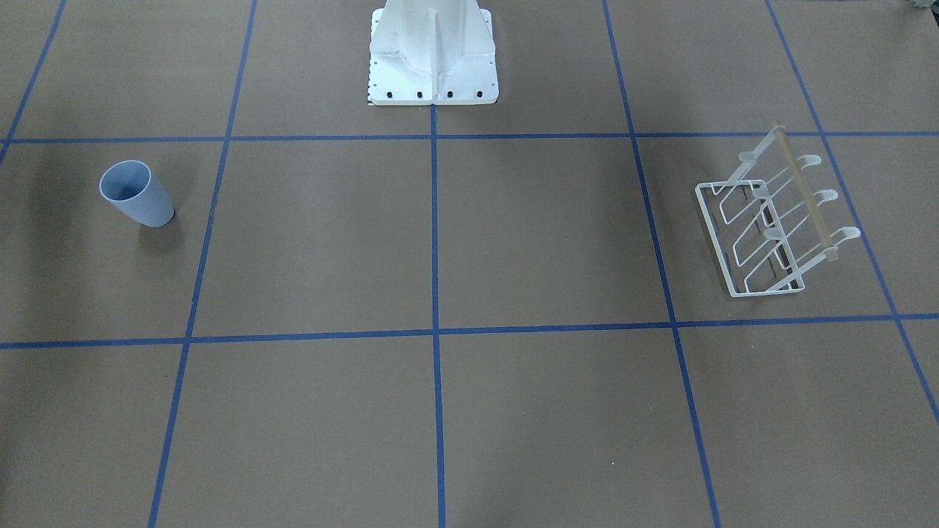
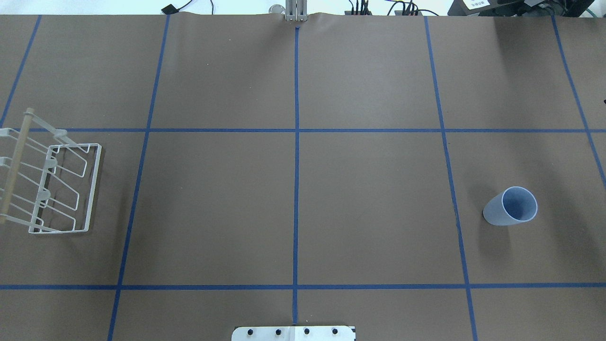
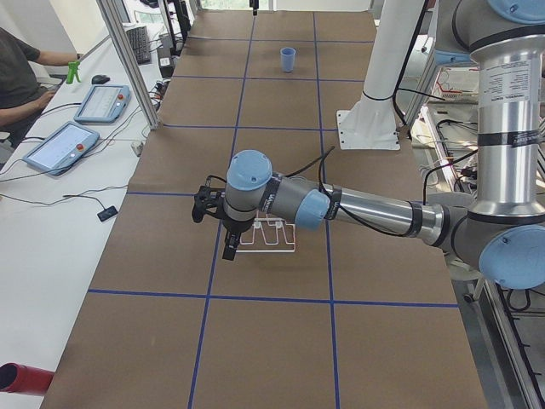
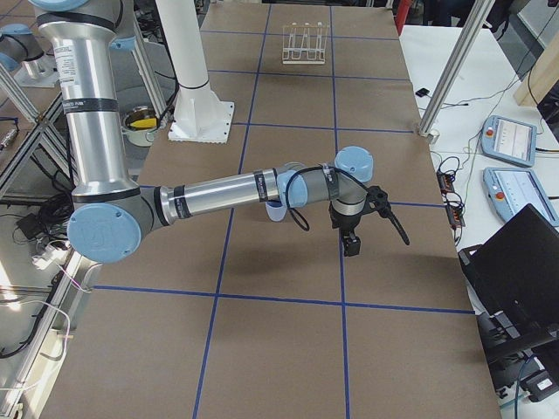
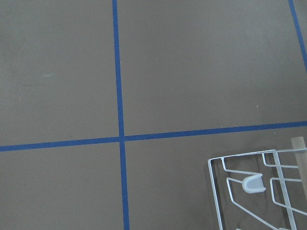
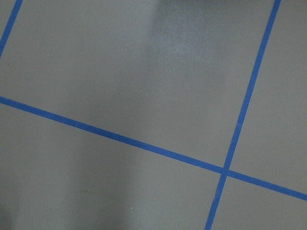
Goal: Hang cup on cup holder
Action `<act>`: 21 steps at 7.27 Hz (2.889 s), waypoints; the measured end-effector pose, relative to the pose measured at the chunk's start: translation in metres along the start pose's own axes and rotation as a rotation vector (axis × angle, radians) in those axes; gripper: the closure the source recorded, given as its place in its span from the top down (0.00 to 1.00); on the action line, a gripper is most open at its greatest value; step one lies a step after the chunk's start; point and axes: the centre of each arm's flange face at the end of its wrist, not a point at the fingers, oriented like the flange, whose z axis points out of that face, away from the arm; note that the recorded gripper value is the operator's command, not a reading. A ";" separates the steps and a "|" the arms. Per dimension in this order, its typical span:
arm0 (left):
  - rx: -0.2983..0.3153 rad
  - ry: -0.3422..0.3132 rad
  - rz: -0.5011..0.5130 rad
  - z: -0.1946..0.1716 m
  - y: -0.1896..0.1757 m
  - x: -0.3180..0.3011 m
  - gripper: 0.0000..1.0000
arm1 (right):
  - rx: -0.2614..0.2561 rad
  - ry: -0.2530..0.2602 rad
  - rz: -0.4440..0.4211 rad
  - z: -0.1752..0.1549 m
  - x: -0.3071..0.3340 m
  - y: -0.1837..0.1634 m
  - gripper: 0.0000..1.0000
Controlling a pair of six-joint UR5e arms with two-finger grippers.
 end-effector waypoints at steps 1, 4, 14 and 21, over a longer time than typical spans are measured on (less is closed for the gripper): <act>0.001 0.000 0.001 -0.001 -0.001 0.001 0.98 | 0.005 -0.001 -0.006 -0.001 -0.001 0.000 1.00; -0.002 0.000 -0.002 0.000 0.002 0.000 0.98 | 0.035 -0.018 -0.037 0.003 -0.003 0.008 1.00; -0.015 0.002 0.001 0.006 0.004 0.002 0.98 | 0.049 -0.090 0.015 0.018 -0.065 0.045 1.00; -0.027 0.000 -0.009 0.010 0.016 -0.005 0.98 | -0.040 -0.188 0.045 0.063 -0.163 0.129 1.00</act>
